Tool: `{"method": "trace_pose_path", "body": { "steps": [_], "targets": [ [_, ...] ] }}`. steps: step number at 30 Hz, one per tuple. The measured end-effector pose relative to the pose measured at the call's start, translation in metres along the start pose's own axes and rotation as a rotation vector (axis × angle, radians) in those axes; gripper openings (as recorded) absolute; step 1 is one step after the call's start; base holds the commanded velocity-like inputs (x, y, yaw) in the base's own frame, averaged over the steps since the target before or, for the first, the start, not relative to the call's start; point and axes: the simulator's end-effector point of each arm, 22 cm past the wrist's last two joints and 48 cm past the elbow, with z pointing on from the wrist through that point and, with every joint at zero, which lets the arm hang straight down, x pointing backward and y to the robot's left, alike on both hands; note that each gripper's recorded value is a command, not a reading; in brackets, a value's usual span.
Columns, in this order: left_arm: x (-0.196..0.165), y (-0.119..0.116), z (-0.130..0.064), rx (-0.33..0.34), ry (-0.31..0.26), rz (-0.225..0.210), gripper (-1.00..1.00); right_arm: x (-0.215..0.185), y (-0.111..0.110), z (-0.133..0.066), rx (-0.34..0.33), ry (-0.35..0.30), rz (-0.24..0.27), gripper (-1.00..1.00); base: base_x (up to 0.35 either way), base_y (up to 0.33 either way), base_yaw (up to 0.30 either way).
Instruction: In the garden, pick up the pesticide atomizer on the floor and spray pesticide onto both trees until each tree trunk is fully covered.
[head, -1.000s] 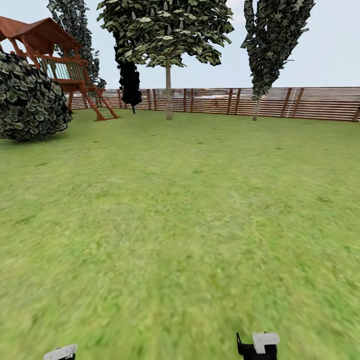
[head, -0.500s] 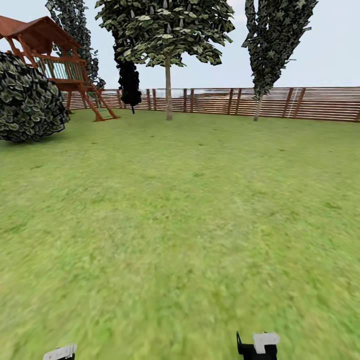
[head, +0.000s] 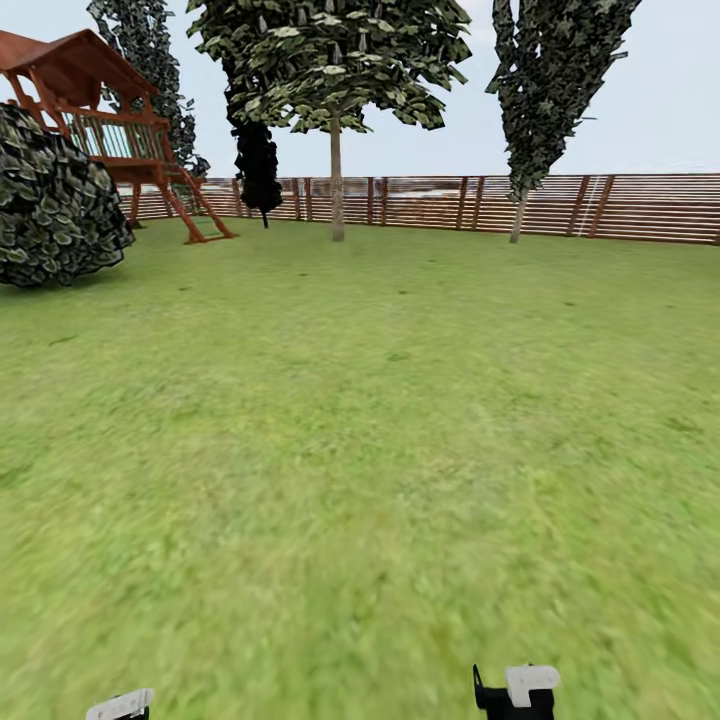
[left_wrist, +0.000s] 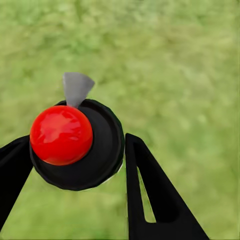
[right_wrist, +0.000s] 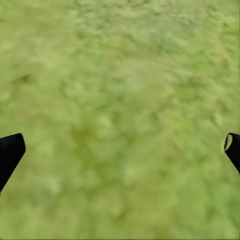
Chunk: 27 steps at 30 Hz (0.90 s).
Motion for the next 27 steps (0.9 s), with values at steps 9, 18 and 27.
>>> {"method": "trace_pose_path", "body": {
  "steps": [9, 18, 27],
  "targets": [
    [-0.0001, -0.0001, 0.0, 0.0, 0.0, 0.0, -1.0, 0.0001, 0.0001, 0.0, 0.0, 0.0, 0.0, 1.0, 0.339, 0.0, 0.0],
    [-0.0001, 0.0, 0.0, 0.0, 0.0, 0.0, -1.0, 0.0, 0.0001, 0.0, 0.0, 0.0, 0.0, 1.0, 0.338, 0.0, 0.0],
    [0.0003, -0.0009, 0.0, 0.001, 0.0, -0.001, -1.0, 0.0, 0.0, 0.0, 0.0, 0.0, 0.0, 1.0, 0.338, 0.0, 0.0]
  ]
}}
